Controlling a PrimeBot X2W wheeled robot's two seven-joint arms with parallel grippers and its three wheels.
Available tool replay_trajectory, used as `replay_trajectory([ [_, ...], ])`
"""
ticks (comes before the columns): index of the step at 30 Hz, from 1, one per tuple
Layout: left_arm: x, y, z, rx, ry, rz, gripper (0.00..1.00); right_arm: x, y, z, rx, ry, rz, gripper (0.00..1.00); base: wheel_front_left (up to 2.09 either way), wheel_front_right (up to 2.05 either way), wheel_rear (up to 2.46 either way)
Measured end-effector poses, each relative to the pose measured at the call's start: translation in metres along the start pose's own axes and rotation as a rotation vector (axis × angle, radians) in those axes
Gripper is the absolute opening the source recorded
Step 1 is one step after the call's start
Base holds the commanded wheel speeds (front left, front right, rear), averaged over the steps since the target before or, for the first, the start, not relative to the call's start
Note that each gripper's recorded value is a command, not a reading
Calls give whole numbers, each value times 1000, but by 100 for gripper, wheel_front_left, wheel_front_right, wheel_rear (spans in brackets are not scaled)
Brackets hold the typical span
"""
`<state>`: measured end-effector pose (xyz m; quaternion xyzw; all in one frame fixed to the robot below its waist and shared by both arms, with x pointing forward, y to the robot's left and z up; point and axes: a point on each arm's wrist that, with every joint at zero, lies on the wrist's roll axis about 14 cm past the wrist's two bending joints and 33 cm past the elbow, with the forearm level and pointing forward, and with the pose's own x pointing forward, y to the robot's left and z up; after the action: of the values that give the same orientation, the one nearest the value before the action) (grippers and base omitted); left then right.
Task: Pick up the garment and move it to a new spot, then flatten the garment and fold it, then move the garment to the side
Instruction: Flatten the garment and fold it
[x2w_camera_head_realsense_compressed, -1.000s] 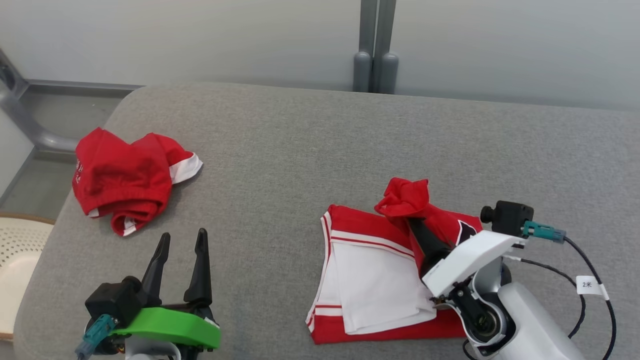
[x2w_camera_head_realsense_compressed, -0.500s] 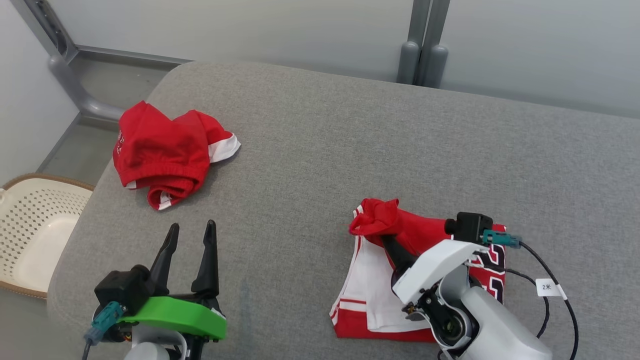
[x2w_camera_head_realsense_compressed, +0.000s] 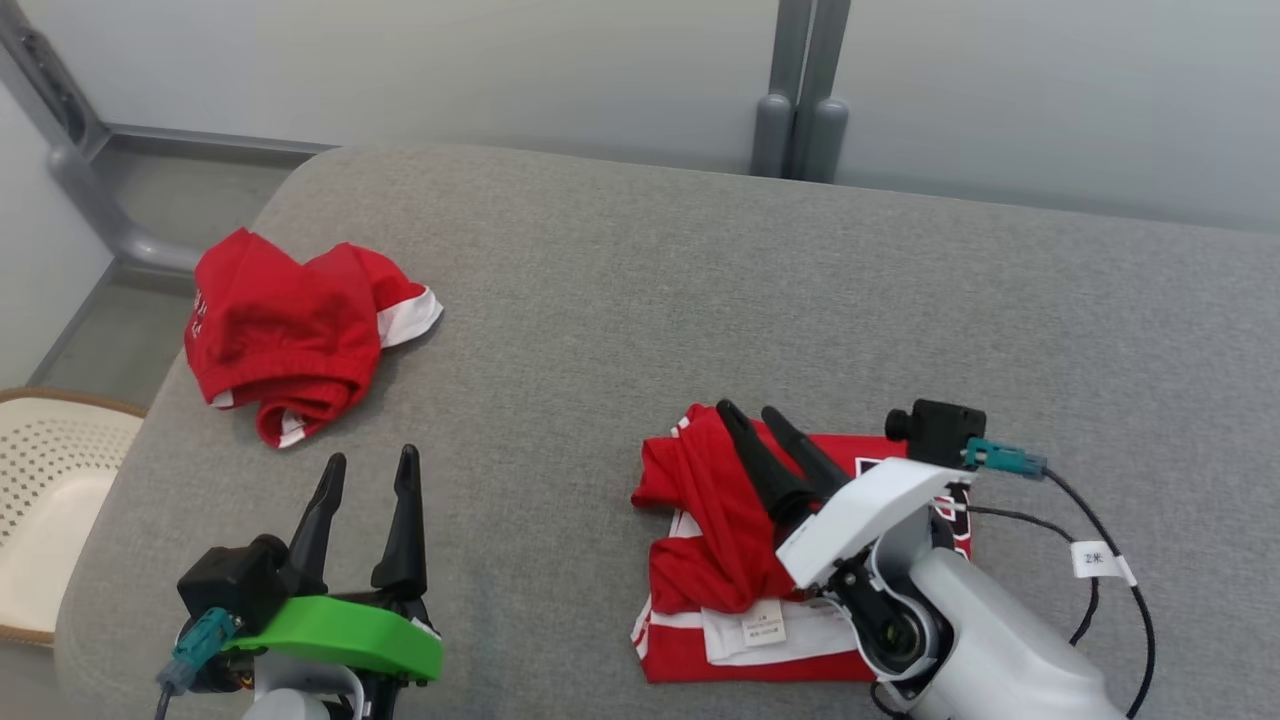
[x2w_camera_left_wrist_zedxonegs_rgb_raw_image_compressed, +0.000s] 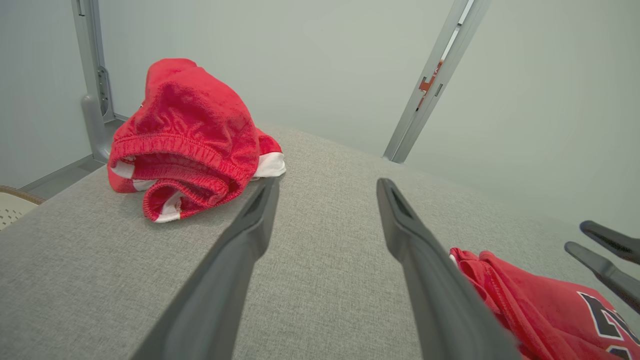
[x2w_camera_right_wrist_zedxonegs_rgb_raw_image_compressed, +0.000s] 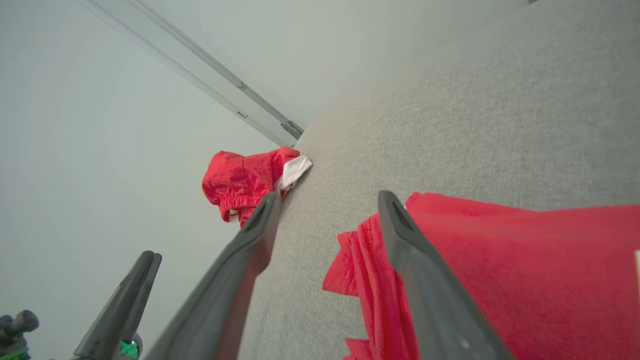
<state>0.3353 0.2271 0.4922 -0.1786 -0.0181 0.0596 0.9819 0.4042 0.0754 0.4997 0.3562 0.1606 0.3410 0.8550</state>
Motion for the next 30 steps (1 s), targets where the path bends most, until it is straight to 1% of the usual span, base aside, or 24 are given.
replay_trajectory([
  [4,5,-10,-2,-6,4,-30,100,-16,-5,44,-57,-127,6,100,0,0,0],
  [8,11,-19,-1,-10,-2,-55,100,-41,-22,89,-158,-243,-33,100,0,0,0],
  [11,15,-26,1,-16,-11,-73,100,-67,-42,123,-253,-327,-99,100,0,0,0],
  [14,19,-35,4,-17,-23,-95,100,-102,-70,148,-360,-383,-206,100,0,0,0],
  [15,20,-37,5,-16,-27,-100,100,-111,-77,153,-375,-400,-233,100,0,0,0],
  [18,24,-45,6,-11,-33,-122,100,-136,-95,161,-424,-428,-317,100,0,0,0],
  [21,26,-51,4,5,-32,-138,100,-147,-103,162,-448,-439,-362,100,0,0,0],
  [25,26,-51,7,14,-43,-139,100,-145,-105,152,-475,-417,-373,100,0,0,0],
  [28,24,-49,9,15,-52,-134,100,-142,-109,143,-546,-354,-387,100,0,0,0],
  [30,22,-47,11,12,-58,-127,100,-134,-107,136,-572,-321,-380,99,0,0,0],
])
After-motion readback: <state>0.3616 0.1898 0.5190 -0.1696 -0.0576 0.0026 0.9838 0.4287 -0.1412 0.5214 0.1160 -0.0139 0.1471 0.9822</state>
